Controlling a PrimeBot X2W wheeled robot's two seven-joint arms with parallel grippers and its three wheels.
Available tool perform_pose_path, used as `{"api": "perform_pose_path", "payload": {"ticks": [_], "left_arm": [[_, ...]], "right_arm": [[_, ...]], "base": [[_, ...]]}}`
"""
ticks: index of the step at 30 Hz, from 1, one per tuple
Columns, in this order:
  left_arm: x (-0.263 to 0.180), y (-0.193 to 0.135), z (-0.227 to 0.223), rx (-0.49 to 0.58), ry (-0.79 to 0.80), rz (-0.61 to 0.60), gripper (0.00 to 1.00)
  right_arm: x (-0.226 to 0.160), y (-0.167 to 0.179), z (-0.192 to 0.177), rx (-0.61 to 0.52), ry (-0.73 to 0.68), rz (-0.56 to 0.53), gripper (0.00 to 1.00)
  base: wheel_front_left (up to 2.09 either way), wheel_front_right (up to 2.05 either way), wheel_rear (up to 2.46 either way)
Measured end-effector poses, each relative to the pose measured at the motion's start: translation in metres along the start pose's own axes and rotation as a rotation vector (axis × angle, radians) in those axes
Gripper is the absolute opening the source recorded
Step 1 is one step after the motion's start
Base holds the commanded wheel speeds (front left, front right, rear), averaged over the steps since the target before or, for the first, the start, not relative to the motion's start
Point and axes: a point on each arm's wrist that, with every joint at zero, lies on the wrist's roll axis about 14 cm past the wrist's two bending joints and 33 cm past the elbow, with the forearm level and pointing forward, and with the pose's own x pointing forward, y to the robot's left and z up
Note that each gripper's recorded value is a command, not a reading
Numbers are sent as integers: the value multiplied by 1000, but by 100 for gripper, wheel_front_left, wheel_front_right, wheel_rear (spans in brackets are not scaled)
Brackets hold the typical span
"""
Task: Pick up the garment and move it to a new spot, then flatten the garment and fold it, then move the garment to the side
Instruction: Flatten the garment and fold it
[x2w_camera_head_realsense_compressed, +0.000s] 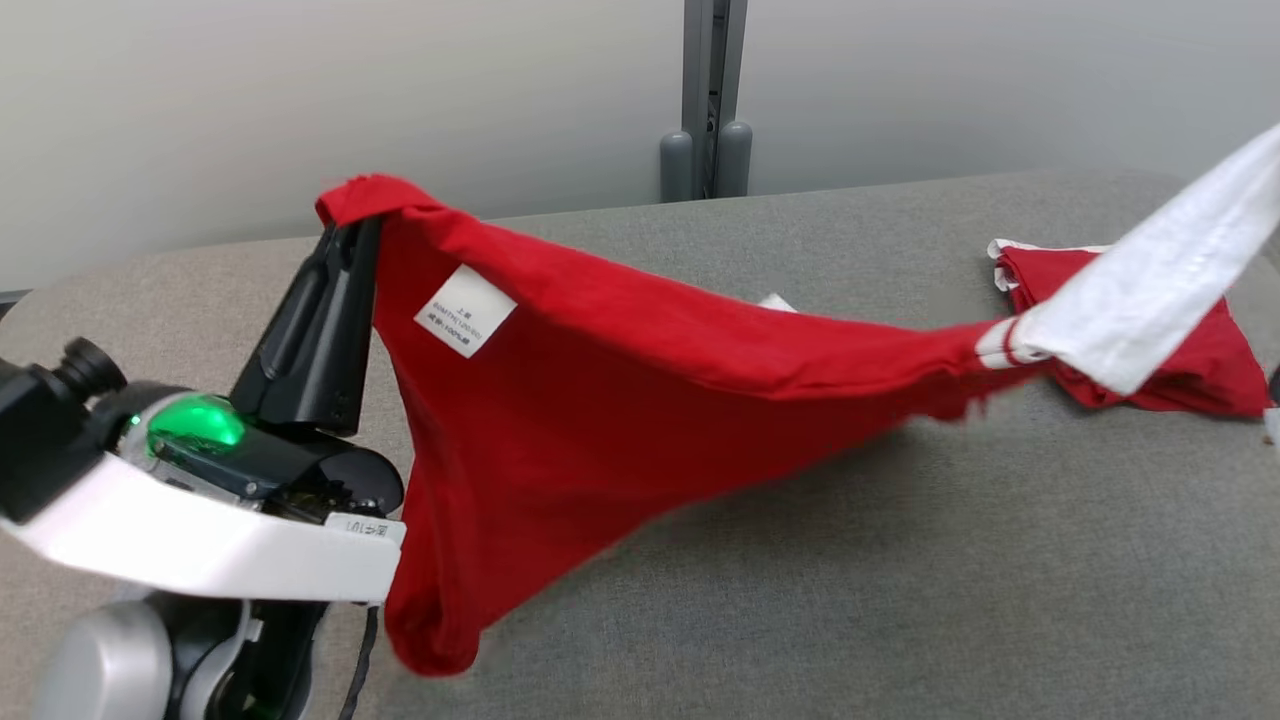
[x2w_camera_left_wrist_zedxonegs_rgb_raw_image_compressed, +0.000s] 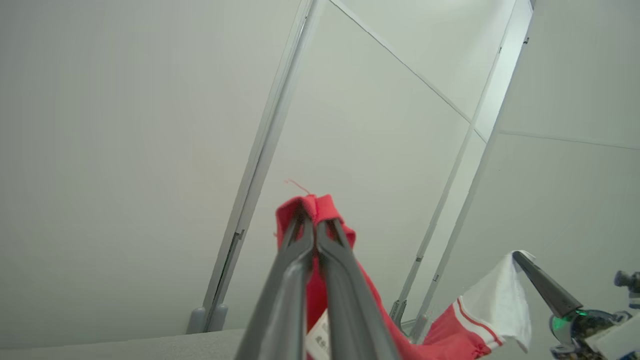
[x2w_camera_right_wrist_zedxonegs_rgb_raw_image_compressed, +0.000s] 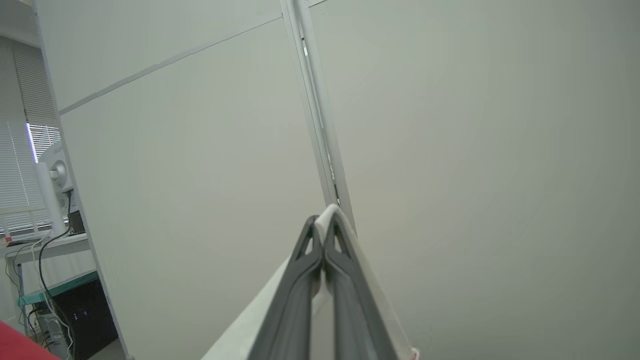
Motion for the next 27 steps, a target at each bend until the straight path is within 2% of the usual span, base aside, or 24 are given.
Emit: {"api": "perform_pose_path", "payload": {"ticks": [6,9,13,16,20,24,27], "left_arm": [[9,-23,15,39,15,-92,0],[20,-19,10,60,51,-98,0],[45,7,-10,80,121,-60,0],[72,38,-31,113,189,-17,0],[126,86,-39,206,217,54,0],[186,125,-8,300,80,120,0],[221,137,19,368,-47,136,0]], "right_arm": [[0,4,20,-40,-37,1,0],[6,2,8,-41,3,-7,0],[28,2,-23,-29,77,2,0],[57,2,-51,-19,128,20,0],[118,8,-76,-46,137,60,0],[184,24,-78,-78,56,98,0],[222,36,-62,-94,-46,111,0]], "base": [[0,0,0],[0,0,0],[0,0,0],[0,0,0],[0,0,0],[0,0,0],[0,0,0]]}}
